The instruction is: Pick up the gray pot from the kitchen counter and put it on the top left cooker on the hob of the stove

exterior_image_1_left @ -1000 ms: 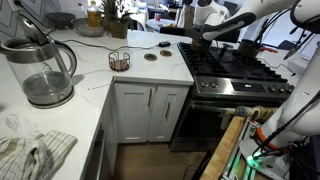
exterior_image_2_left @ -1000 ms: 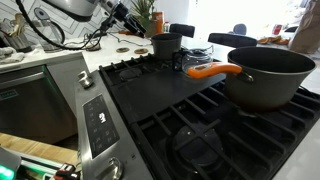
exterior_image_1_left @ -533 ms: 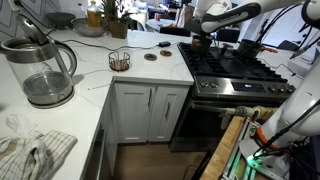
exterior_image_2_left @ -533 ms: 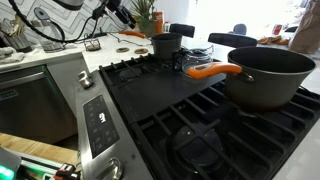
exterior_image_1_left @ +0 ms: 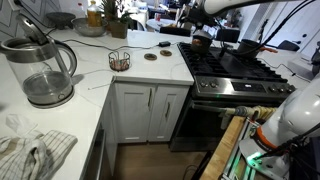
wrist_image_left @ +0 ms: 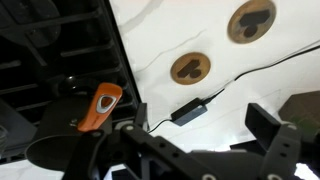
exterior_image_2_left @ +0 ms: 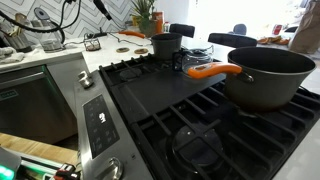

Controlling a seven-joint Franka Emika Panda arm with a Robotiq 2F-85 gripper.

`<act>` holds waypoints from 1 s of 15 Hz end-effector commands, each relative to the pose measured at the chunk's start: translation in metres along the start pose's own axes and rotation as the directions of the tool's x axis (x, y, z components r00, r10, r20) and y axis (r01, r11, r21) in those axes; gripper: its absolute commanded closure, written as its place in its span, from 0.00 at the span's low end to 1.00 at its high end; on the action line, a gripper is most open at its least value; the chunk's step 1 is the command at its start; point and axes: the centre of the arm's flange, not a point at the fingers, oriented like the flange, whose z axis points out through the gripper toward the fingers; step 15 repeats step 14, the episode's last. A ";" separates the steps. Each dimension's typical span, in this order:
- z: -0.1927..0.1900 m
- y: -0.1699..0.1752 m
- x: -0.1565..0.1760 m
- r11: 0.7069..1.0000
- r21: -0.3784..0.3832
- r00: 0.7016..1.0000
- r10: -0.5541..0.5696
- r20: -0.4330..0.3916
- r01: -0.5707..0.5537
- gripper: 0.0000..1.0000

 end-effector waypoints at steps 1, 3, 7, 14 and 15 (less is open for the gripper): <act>-0.025 0.009 -0.030 0.992 0.072 0.982 -0.116 0.146 0.107 0.00; -0.034 0.010 -0.040 0.979 0.126 0.959 -0.182 0.219 0.157 0.00; -0.035 -0.002 -0.038 0.973 0.154 0.953 -0.202 0.226 0.170 0.00; -0.033 -0.004 -0.038 0.973 0.153 0.953 -0.202 0.225 0.170 0.00; -0.033 -0.004 -0.038 0.973 0.153 0.953 -0.202 0.225 0.170 0.00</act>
